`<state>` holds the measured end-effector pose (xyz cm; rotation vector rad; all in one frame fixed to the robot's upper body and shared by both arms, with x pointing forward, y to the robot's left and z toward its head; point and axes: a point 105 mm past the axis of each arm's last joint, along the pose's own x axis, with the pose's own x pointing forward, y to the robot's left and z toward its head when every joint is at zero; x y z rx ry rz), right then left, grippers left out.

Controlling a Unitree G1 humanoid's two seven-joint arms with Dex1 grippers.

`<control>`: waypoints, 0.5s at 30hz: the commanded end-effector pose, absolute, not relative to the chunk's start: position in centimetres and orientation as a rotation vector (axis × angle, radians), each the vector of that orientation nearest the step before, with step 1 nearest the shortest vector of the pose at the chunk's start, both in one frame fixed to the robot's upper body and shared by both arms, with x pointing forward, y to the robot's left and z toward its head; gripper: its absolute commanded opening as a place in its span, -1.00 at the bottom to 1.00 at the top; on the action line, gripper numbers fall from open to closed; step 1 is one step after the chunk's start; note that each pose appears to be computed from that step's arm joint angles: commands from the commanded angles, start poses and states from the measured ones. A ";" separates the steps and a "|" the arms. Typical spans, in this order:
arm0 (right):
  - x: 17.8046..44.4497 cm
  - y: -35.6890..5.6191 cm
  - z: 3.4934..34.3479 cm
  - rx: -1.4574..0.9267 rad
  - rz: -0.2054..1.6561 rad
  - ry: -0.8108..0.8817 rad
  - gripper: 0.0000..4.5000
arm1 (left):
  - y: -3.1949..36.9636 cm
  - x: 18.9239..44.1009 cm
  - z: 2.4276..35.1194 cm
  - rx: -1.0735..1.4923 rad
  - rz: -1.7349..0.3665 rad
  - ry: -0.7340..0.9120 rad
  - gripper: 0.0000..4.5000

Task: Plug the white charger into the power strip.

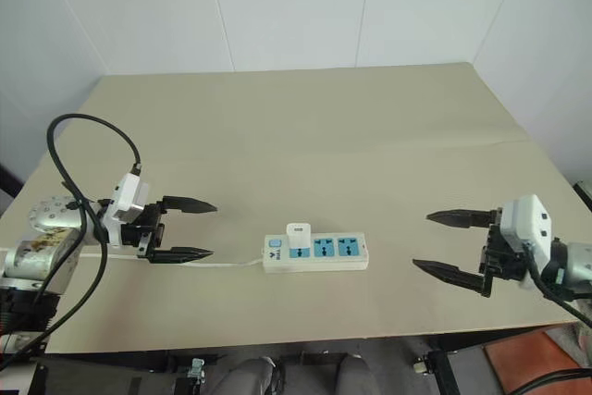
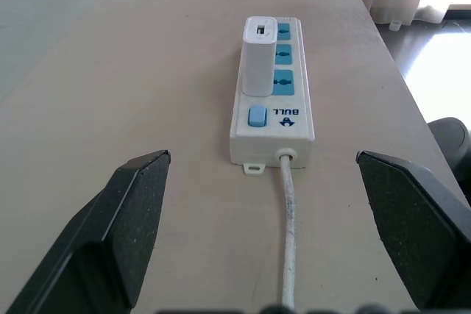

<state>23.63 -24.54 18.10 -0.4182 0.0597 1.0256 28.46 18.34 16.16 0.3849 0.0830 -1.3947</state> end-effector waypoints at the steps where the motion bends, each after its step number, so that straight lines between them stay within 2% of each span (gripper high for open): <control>1: 23.3 -24.4 19.2 -0.446 0.996 0.022 1.00 | 18.3 28.4 17.1 0.394 -1.399 0.053 0.96; 15: 23.5 -23.5 18.9 -0.437 0.963 0.001 1.00 | 17.9 29.0 17.6 0.399 -1.412 0.049 0.96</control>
